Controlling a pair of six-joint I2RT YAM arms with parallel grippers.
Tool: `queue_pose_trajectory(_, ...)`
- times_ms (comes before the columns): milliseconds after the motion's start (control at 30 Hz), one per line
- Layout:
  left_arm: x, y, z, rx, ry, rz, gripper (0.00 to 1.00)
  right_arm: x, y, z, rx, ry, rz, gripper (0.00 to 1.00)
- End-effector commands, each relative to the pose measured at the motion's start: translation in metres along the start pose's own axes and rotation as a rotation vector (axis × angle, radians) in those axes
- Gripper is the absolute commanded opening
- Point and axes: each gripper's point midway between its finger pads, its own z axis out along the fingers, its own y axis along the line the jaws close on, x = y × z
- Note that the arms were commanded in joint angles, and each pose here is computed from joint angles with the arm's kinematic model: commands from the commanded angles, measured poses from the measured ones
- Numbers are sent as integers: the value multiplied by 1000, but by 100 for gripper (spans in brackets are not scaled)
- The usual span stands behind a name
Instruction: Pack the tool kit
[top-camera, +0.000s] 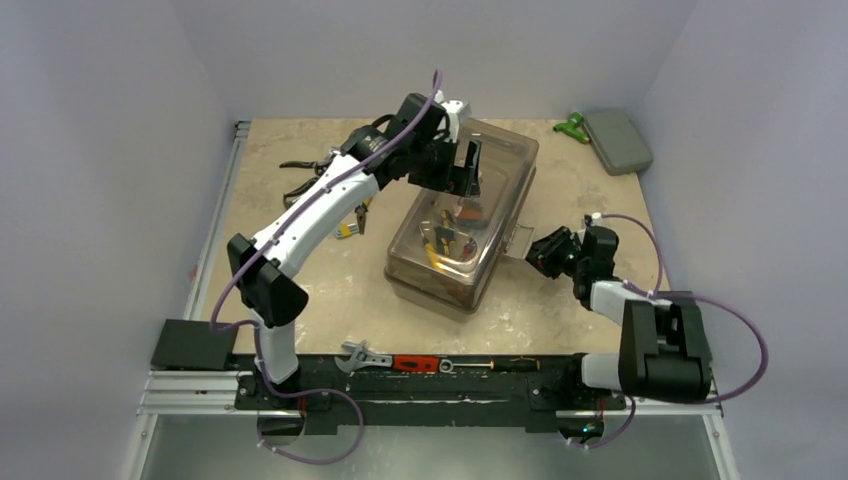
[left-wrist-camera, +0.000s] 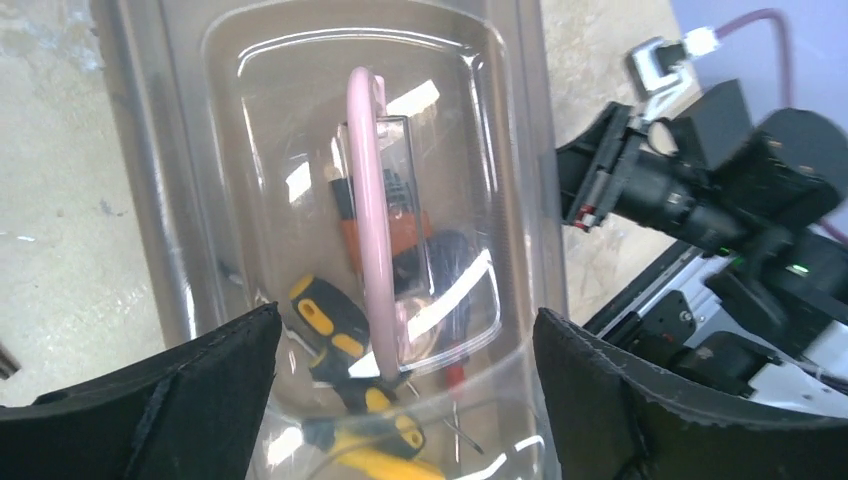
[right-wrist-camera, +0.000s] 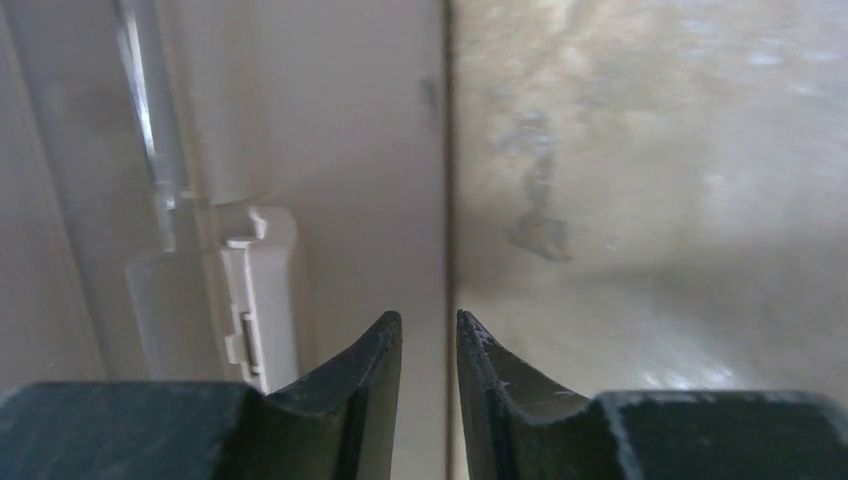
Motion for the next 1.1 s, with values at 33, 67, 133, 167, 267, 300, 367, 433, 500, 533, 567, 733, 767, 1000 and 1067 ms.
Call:
queue_pose_trajectory(33,-28,3,-66,8,-140,-15,97,5,63,0,-372,105,28,24)
queue_pose_trajectory(67,-25,10,-71,1,-144,-38,97,6,65,1,-396,117,50,24)
queue_pose_trajectory(133,-25,25,-81,1,-184,-92,98,8,65,5,-425,138,82,24)
queue_pose_trajectory(167,-23,33,-82,2,-195,-118,98,9,64,7,-436,147,96,24)
queue_pose_trajectory(267,-10,64,-70,3,-174,-203,99,8,70,9,-505,159,138,22)
queue_pose_trajectory(300,-8,70,-66,18,-164,-219,99,8,72,9,-531,167,154,22)
queue_pose_trajectory(367,-3,82,-54,20,-139,-251,99,7,79,7,-590,183,193,20)
queue_pose_trajectory(433,4,89,-43,19,-110,-271,99,7,84,4,-653,191,206,17)
queue_pose_trajectory(500,12,91,-32,35,-89,-286,98,11,82,8,-648,218,209,16)
queue_pose_trajectory(533,16,92,-26,46,-82,-295,98,12,82,8,-649,218,202,15)
queue_pose_trajectory(567,19,92,-23,58,-79,-303,98,13,84,7,-655,221,192,14)
queue_pose_trajectory(733,34,88,-11,119,-52,-337,96,13,98,-2,-695,236,156,10)
queue_pose_trajectory(767,36,86,-10,136,-48,-340,96,13,101,-4,-703,237,150,10)
queue_pose_trajectory(1000,51,79,-9,193,-50,-373,95,10,122,-20,-754,250,119,8)
queue_pose_trajectory(1067,56,77,-10,210,-55,-386,94,10,126,-25,-765,250,112,7)
